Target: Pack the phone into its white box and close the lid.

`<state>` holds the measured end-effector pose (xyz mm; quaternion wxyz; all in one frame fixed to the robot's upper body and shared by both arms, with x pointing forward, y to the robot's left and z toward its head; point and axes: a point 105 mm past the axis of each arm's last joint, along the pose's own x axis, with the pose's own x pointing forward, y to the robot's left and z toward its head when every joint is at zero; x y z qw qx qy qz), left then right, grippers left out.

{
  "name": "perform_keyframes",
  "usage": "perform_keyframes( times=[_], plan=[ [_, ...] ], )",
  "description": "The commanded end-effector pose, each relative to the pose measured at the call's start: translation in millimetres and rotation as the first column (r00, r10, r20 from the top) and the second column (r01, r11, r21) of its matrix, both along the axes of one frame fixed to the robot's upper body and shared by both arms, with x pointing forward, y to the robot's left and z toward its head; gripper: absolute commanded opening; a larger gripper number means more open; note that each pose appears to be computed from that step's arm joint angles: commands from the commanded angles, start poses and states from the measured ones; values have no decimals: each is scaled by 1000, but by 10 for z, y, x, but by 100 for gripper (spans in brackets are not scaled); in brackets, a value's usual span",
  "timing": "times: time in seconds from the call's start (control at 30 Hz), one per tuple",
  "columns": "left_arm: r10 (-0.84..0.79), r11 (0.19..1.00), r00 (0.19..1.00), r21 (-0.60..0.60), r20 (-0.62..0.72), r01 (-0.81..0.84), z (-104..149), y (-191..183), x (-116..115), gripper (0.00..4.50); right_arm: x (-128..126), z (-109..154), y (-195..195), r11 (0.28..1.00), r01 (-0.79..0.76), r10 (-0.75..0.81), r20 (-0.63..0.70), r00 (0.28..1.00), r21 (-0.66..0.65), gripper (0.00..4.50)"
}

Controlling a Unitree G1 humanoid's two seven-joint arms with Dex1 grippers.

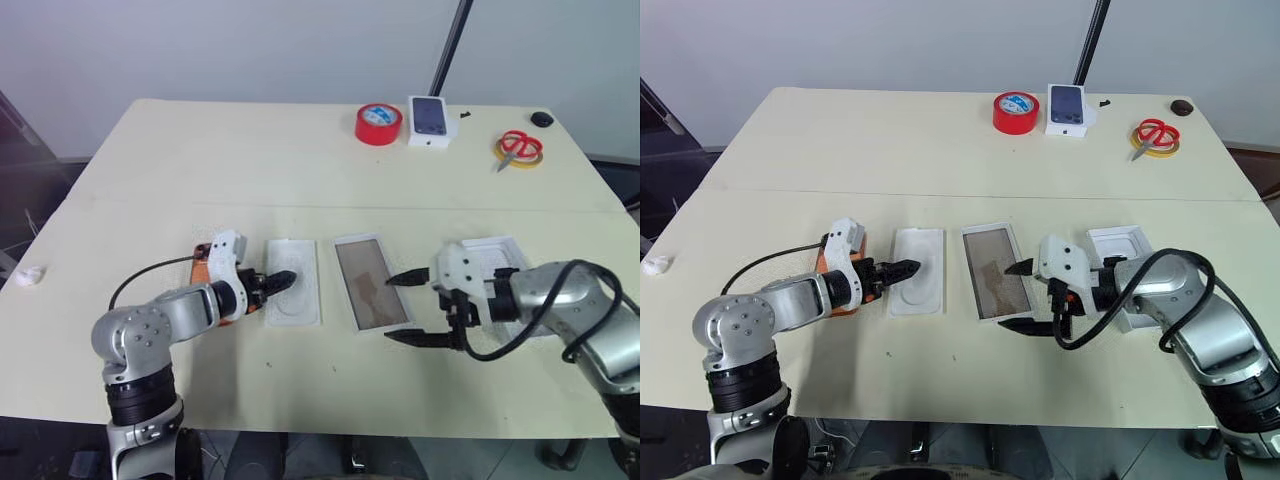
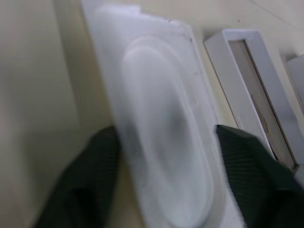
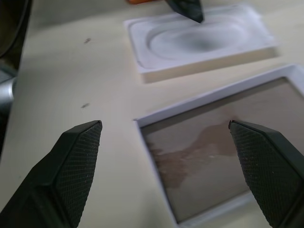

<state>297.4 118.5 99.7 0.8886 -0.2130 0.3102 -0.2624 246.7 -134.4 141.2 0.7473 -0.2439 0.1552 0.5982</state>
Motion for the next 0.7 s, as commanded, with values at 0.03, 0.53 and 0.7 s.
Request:
perform_keyframes(
  times=[0.03,0.53,0.7],
  plan=[
    [-14,1000,999,-24,-50,13,-65,-6,-40,128,-54,-33,71,998,-48,50,40,998,-52,450],
    [24,988,1000,-152,12,-22,154,6,36,0,35,-409,235,970,-82,108,103,989,-228,266],
    [47,973,999,-227,26,-40,266,36,68,0,61,-406,326,973,-92,120,119,986,-213,4]
  ],
)
